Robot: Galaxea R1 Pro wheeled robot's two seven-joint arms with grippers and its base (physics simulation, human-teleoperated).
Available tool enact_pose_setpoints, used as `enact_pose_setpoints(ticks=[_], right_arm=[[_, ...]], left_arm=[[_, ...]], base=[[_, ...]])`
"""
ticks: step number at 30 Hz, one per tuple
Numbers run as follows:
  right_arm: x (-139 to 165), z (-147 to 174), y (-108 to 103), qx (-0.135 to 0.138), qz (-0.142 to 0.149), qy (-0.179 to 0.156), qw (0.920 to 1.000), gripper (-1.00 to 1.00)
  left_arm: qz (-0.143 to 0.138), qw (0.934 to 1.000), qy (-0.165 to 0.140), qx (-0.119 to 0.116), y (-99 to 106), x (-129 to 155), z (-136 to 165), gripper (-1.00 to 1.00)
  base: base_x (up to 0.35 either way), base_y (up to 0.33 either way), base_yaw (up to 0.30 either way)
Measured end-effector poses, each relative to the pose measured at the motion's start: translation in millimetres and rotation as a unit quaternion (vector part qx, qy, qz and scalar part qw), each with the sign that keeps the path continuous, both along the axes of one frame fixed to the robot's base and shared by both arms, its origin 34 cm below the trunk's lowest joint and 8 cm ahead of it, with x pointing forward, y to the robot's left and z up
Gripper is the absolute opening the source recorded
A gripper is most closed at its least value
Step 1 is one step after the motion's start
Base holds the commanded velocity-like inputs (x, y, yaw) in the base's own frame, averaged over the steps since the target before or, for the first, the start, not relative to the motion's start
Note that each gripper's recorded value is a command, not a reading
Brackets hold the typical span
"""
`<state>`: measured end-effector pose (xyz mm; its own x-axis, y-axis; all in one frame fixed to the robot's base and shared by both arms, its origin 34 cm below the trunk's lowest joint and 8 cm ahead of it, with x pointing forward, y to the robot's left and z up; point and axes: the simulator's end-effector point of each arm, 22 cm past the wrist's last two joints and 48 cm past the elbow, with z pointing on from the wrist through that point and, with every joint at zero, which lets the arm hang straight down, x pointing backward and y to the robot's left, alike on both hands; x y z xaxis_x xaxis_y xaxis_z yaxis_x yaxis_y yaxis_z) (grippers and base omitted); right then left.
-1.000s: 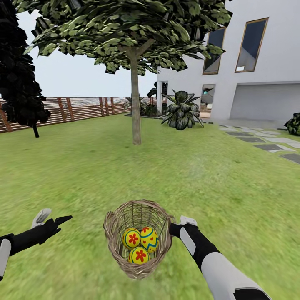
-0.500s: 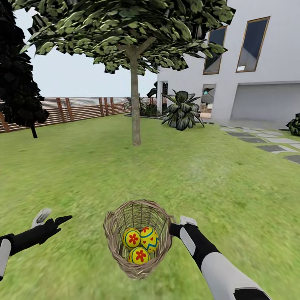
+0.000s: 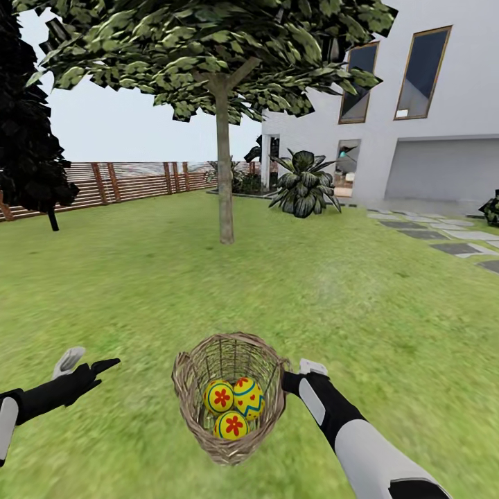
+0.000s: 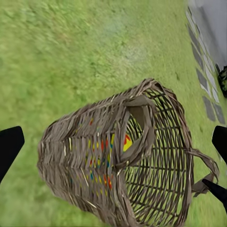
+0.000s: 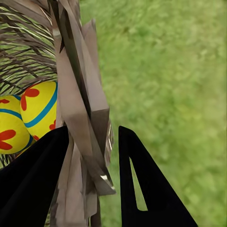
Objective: Take the three Easter eggs out of the wicker basket on the lawn in the garden, then place them on the lawn next to a single tree (choose any tree) so that all three eggs are next to the same tree and none are left in the basket.
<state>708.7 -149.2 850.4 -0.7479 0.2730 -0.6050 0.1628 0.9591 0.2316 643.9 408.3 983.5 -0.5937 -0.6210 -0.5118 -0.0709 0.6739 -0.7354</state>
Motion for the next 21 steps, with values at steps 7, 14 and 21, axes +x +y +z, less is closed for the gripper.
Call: enact_pose_setpoints(ticks=[7, 14, 21], right_arm=[[0.4, 0.4, -0.2, 0.000, -0.001, -0.001, 1.0000, -1.00], [0.6, 0.6, -0.2, 0.000, -0.001, -0.002, 1.0000, -1.00], [0.3, 0.2, -0.3, 0.000, -0.001, -0.002, 1.0000, -1.00]], left_arm=[[0.001, 1.0000, 0.000, 0.000, 0.6, -0.1, 0.2, 1.00], [0.001, 1.0000, 0.000, 0.000, 0.6, -0.2, -0.3, 1.00], [0.001, 1.0000, 0.001, -0.002, 0.5, -0.3, -0.8, 1.00]], base=[[0.260, 0.000, 0.000], [0.260, 0.000, 0.000], [0.260, 0.000, 0.000]])
